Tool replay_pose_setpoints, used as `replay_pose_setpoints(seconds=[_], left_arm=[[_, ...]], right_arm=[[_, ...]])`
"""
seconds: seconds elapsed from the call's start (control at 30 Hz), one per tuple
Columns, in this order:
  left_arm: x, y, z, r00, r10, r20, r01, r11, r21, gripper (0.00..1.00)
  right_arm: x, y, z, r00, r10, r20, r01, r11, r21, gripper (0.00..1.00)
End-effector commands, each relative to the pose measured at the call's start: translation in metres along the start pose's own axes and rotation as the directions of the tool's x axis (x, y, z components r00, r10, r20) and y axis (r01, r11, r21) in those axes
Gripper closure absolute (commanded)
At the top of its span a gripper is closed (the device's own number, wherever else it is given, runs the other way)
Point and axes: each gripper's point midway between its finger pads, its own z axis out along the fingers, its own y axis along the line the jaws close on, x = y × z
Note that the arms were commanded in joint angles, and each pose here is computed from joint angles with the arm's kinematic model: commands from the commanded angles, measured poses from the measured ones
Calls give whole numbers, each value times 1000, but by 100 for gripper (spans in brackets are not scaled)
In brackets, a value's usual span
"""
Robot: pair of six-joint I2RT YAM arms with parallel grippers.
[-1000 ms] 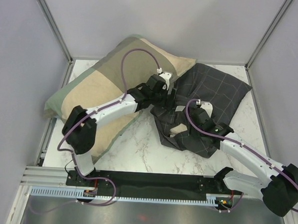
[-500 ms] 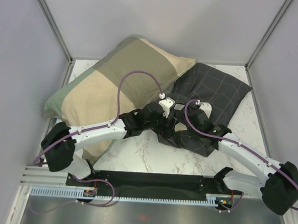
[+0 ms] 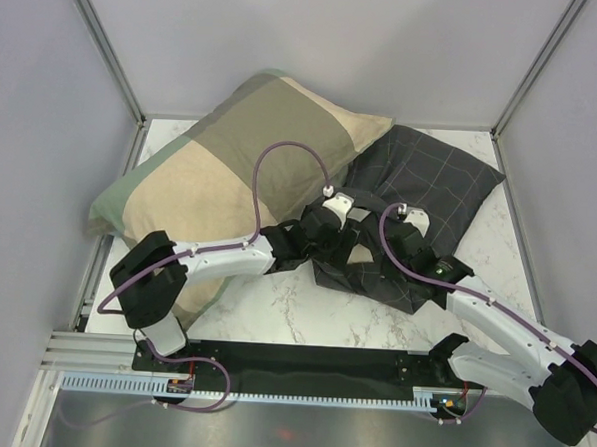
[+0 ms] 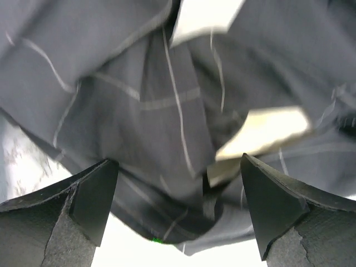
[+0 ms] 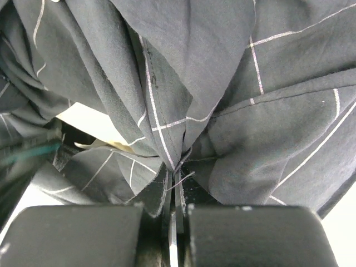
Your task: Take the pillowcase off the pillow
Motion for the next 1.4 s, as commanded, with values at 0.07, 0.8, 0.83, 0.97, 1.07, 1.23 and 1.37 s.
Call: replay_pose_setpoints(seconds=[0.07,0.8,0.83,0.97,1.07,1.23,1.37], left_arm=[[-42,-1,15,991,-38,129,43,998,-41,2],[-27,46,1,990,-112,87,122,985,-123,89],[-25,51,-3,989,-117,87,128,983,-129,89],[-23,69,-19,985,-135,107,150,978,-147,97],[-14,78,-23,986,-135,97,150,976,-159,98],[2,79,-22,984,-166,68,174,974,-148,98],[21,57,-17,979,-201,30,202,978,-54,98]], right_arm=[[2,4,-8,1000,20,-2,-20,999,-38,100],[-1,-30,-12,1000,7,31,-10,994,112,100],[-3,-33,-13,999,8,35,-12,993,121,100],[-16,-47,-15,998,19,59,-28,987,155,100],[-24,-51,-15,997,42,65,-53,985,164,100],[-37,-59,-16,992,89,90,-105,977,183,100],[-42,-67,-17,989,108,101,-127,971,203,100]])
